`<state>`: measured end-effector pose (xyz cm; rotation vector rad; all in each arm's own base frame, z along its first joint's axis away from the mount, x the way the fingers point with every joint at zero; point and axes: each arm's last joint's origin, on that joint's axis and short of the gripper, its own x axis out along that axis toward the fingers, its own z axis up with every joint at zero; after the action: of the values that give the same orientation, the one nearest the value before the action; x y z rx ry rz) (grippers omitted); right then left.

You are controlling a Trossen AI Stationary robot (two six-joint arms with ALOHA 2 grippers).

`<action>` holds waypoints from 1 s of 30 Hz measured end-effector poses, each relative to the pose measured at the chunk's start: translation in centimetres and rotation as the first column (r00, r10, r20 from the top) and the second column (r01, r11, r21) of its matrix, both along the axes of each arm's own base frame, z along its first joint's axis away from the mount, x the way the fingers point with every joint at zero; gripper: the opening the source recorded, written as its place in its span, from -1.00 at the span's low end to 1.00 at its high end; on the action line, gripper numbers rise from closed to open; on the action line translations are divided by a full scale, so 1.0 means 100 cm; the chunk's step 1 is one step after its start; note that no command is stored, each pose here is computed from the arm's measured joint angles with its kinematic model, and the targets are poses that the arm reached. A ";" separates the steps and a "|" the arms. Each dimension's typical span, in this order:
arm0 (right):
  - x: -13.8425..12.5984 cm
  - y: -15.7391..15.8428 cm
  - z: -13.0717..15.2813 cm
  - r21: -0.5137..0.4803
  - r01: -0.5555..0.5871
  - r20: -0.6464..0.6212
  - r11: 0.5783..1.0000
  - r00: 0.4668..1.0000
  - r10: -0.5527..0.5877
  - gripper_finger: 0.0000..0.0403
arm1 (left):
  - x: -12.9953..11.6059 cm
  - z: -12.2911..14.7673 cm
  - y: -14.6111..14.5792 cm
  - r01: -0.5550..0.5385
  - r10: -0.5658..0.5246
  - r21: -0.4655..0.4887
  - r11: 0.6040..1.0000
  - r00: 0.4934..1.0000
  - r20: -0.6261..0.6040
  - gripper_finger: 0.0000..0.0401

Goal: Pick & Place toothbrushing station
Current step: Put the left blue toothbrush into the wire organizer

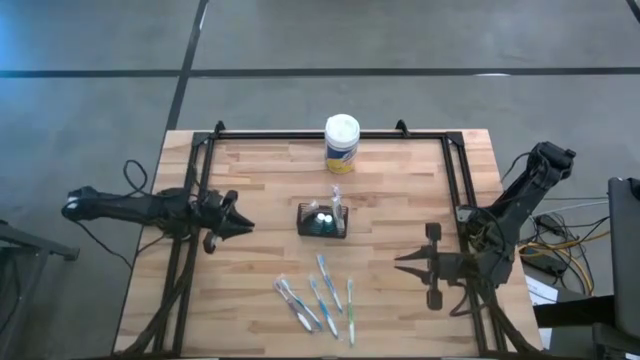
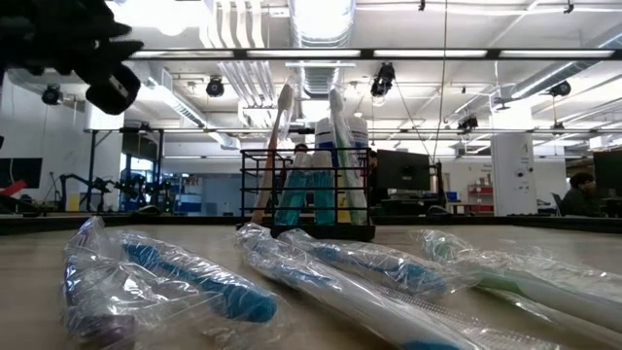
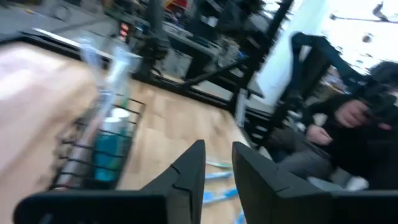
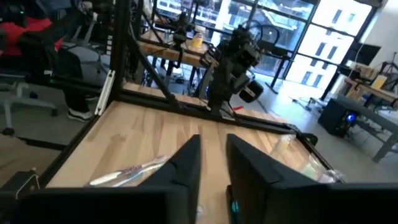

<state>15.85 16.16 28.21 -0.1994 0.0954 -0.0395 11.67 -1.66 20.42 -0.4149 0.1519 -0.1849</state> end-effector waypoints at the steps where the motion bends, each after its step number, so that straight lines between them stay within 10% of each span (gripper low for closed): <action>1: -0.001 -0.001 0.000 0.007 0.002 -0.006 1.000 1.000 -0.002 -0.56 | 0.002 0.003 -0.003 0.022 -0.022 0.001 1.000 1.000 -0.008 -0.56; 15: -0.006 -0.005 -0.029 0.266 0.039 -0.212 0.963 0.977 0.019 -0.14 | 0.037 0.042 -0.062 0.229 -0.208 0.261 0.938 0.972 -0.107 -0.54; 30: -0.003 0.001 -0.049 0.394 0.105 -0.268 0.913 0.963 0.005 -0.14 | 0.103 0.024 -0.132 0.424 -0.237 0.259 0.868 0.812 -0.534 -0.54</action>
<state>15.55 16.22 23.26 0.2170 0.3722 -0.0438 21.93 -14.83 22.81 -0.0418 0.7575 -0.3957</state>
